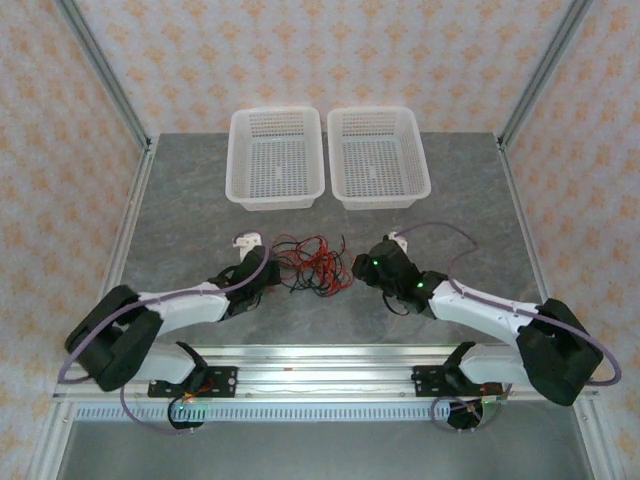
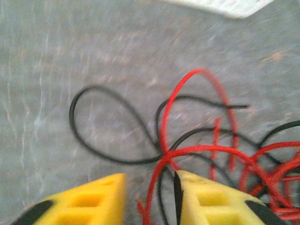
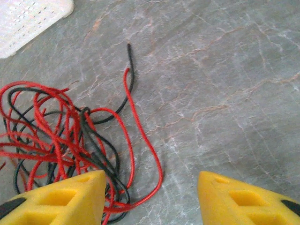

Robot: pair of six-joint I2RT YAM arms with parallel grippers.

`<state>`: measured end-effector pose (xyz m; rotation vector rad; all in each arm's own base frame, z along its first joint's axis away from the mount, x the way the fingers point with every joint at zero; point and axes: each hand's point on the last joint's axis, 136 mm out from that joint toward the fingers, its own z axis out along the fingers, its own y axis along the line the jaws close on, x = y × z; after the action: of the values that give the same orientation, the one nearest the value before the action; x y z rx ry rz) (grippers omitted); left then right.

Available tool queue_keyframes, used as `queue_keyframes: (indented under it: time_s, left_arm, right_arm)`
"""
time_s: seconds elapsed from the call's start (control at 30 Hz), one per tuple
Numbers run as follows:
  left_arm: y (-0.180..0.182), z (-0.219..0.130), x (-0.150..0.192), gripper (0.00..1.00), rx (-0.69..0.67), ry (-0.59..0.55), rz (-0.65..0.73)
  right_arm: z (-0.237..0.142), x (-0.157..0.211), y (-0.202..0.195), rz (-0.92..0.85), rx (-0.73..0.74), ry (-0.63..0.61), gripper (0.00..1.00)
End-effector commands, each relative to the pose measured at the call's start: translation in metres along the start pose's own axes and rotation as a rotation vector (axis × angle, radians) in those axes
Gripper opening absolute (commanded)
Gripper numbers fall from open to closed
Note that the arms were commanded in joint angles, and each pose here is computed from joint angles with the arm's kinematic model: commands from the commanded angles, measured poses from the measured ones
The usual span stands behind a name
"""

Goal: Untangle the cables

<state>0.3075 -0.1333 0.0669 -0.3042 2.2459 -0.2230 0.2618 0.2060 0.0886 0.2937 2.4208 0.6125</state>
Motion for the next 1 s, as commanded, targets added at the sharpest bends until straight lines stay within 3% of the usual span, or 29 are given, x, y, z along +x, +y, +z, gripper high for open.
queue_keyframes:
  time_s: [0.0,0.1,0.23,0.33,0.5,0.8,0.97]
  left_arm:
    - [-0.022,-0.025,-0.034,0.54,0.040,-0.048,0.034]
    - [-0.044,-0.040,-0.045,0.62,0.103,-0.043,0.086]
    - [-0.063,-0.044,-0.034,0.63,0.164,0.012,0.127]
    - [-0.062,-0.034,-0.016,0.63,0.145,0.055,0.144]
    - [-0.045,-0.010,0.010,0.63,0.059,0.089,0.114]
    - [-0.018,0.023,0.033,0.62,-0.099,0.104,0.092]
    - [0.006,0.035,0.044,0.62,-0.223,0.116,0.099]
  right_arm:
    - [-0.010,0.003,0.028,-0.129,-0.038,0.055,0.58]
    - [-0.008,0.012,0.053,-0.192,-0.075,0.095,0.64]
    - [0.003,0.023,0.064,-0.218,-0.076,0.126,0.76]
    - [0.012,0.028,0.062,-0.220,-0.050,0.140,0.83]
    - [0.027,0.043,0.049,-0.250,0.020,0.169,0.84]
    - [0.061,0.066,0.024,-0.251,0.130,0.196,0.70]
    - [0.074,0.070,0.007,-0.274,0.243,0.174,0.48]
